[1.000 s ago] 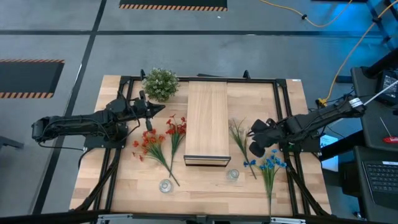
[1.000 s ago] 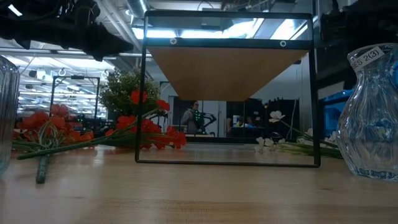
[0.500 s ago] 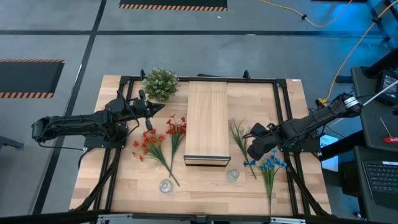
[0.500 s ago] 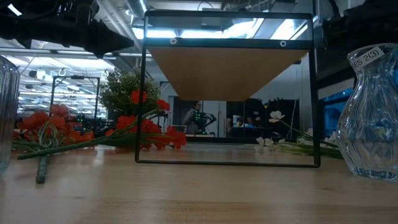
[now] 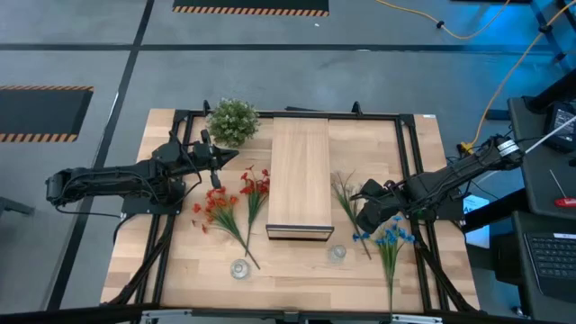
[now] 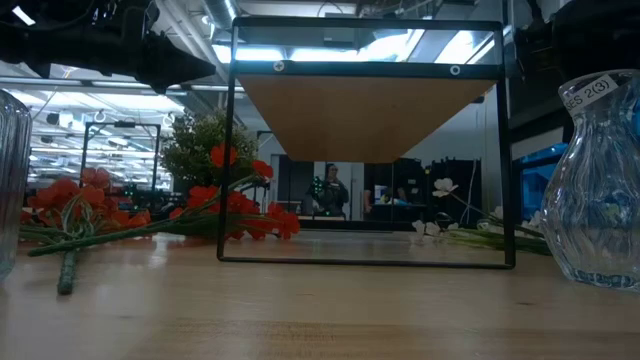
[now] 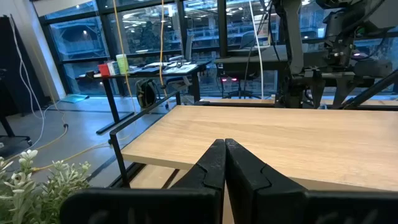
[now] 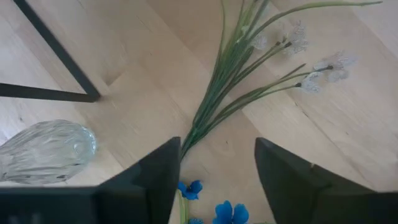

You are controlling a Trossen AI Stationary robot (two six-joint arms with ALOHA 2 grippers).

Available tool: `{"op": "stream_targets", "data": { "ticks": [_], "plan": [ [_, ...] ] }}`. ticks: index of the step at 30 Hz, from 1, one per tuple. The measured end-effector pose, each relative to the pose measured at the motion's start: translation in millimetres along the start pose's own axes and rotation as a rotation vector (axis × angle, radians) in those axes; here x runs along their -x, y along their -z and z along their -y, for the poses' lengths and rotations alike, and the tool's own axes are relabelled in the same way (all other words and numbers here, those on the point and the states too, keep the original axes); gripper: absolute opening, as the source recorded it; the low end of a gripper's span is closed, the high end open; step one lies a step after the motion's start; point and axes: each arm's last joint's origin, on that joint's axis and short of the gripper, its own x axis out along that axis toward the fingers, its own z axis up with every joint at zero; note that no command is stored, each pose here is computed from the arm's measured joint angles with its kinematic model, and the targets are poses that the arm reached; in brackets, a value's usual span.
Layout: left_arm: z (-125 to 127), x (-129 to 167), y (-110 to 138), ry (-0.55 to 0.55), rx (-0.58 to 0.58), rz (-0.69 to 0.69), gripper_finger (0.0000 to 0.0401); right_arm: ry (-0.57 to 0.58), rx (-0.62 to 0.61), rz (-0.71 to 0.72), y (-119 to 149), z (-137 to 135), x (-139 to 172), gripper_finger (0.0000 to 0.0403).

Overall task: Pick and place flowers into a vace then onto a shelf
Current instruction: Put the white flowers into the right transparent flower vase

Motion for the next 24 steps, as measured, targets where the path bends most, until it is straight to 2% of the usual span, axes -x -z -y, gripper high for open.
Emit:
{"op": "stream_targets", "data": {
  "ticks": [6, 13, 24],
  "plan": [
    [0.0, 0.0, 0.0, 0.000, 0.000, 0.000, 0.0004, 0.031, 0.009, -0.015, 0.2, -4.7, -9.0, 0.0240],
    [0.0, 0.0, 0.0, 0.000, 0.004, 0.000, 0.0004, 0.096, 0.025, -0.046, 1.4, -13.1, -28.7, 0.0232],
    [0.0, 0.0, 0.1, 0.000, 0.007, -0.001, 0.0004, 0.094, -0.003, -0.043, 0.6, -24.1, -45.8, 0.0226]
  ]
}}
